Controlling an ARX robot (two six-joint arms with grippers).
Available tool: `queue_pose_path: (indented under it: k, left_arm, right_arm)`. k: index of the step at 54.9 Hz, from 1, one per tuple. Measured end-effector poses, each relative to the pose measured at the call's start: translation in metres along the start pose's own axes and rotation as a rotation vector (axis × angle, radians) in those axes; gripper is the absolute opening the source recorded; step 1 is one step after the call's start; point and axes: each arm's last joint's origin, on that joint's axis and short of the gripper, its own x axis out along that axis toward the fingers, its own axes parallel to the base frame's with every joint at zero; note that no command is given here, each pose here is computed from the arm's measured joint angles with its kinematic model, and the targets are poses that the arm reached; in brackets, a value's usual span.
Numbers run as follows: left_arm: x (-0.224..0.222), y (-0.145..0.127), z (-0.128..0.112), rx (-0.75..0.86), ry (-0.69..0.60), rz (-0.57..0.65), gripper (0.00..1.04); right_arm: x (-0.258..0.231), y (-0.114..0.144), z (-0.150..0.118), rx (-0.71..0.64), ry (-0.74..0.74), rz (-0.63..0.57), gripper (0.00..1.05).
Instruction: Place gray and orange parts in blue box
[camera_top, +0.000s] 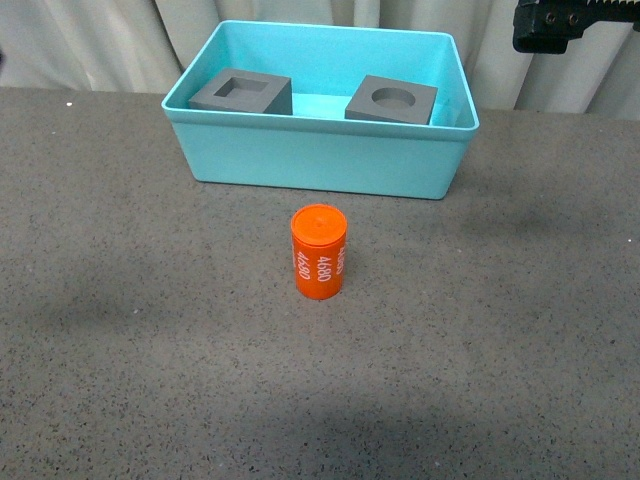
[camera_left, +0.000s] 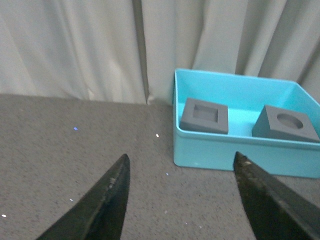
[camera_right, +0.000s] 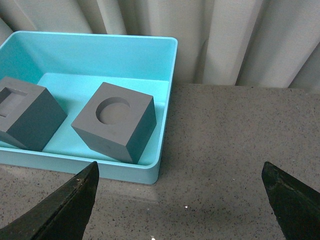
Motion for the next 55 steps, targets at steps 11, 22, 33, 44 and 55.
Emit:
queue_pose_path:
  k: [11,22,33,44,55]
  left_arm:
    - [-0.025,0.011,0.001,0.044,-0.029,0.004,0.27]
    - [-0.042,0.021,0.001,0.052,-0.03,-0.017,0.04]
    - [-0.054,0.028,0.002,0.056,-0.032,0.01,0.04]
    - [-0.065,0.027,0.007,0.056,-0.051,0.008,0.04]
    - [-0.074,0.027,0.01,0.056,-0.06,0.008,0.04]
  right_arm:
    - [0.0,0.0,0.0,0.0,-0.001,-0.002,0.95]
    - [0.0,0.0,0.0,0.0,-0.001,0.0,0.95]
    - [0.0,0.0,0.0,0.0,-0.001,0.0,0.95]
    - [0.0,0.0,0.0,0.0,-0.001,-0.001,0.95]
    - [0.0,0.0,0.0,0.0,-0.001,-0.001,0.95]
